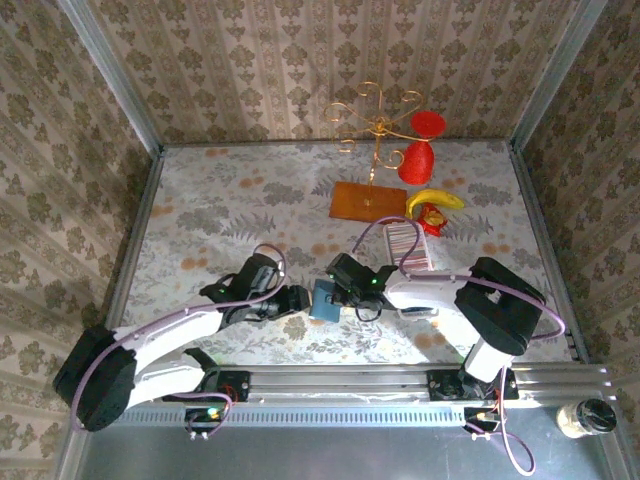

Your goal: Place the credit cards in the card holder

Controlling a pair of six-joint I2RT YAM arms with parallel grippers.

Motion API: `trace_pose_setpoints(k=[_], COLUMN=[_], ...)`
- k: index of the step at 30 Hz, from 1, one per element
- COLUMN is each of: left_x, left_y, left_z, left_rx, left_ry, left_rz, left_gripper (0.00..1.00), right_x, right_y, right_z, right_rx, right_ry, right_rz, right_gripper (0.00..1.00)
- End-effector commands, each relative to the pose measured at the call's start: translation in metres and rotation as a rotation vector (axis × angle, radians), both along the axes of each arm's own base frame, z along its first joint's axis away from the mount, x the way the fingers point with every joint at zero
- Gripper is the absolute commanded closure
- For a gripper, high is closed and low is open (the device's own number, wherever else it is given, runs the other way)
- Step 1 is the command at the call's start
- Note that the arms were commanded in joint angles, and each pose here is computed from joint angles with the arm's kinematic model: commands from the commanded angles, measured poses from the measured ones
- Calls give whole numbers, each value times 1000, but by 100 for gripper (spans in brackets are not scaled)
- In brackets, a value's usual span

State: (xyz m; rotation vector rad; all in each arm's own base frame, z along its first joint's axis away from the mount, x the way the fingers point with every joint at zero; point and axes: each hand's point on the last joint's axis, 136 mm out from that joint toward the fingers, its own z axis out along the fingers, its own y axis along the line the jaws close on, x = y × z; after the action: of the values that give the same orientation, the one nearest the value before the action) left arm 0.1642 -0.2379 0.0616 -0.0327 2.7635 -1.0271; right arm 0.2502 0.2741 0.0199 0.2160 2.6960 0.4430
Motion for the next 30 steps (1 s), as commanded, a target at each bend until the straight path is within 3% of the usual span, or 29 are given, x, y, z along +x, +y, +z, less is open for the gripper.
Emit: trace_pose_setpoints(k=[1, 9, 13, 27, 30], left_x=[3, 3, 7, 20, 22], left_y=[-19, -31, -35, -44, -46], left_z=[4, -13, -13, 0, 1], left_rx=[-39, -17, -37, -136, -144], left_ry=[-8, 20, 20, -70, -78], left_rz=[-16, -19, -2, 34, 33], left_gripper=[49, 53, 61, 67, 73], right_x=[-12, -18, -19, -18, -17], right_y=[-26, -29, -26, -22, -21], right_z=[-25, -34, -33, -28, -26], right_rx=[-81, -46, -25, 24, 41], right_ry=[61, 74, 72, 52, 43], right_rz=[-29, -43, -41, -39, -38], right_gripper=[100, 100, 100, 100, 100])
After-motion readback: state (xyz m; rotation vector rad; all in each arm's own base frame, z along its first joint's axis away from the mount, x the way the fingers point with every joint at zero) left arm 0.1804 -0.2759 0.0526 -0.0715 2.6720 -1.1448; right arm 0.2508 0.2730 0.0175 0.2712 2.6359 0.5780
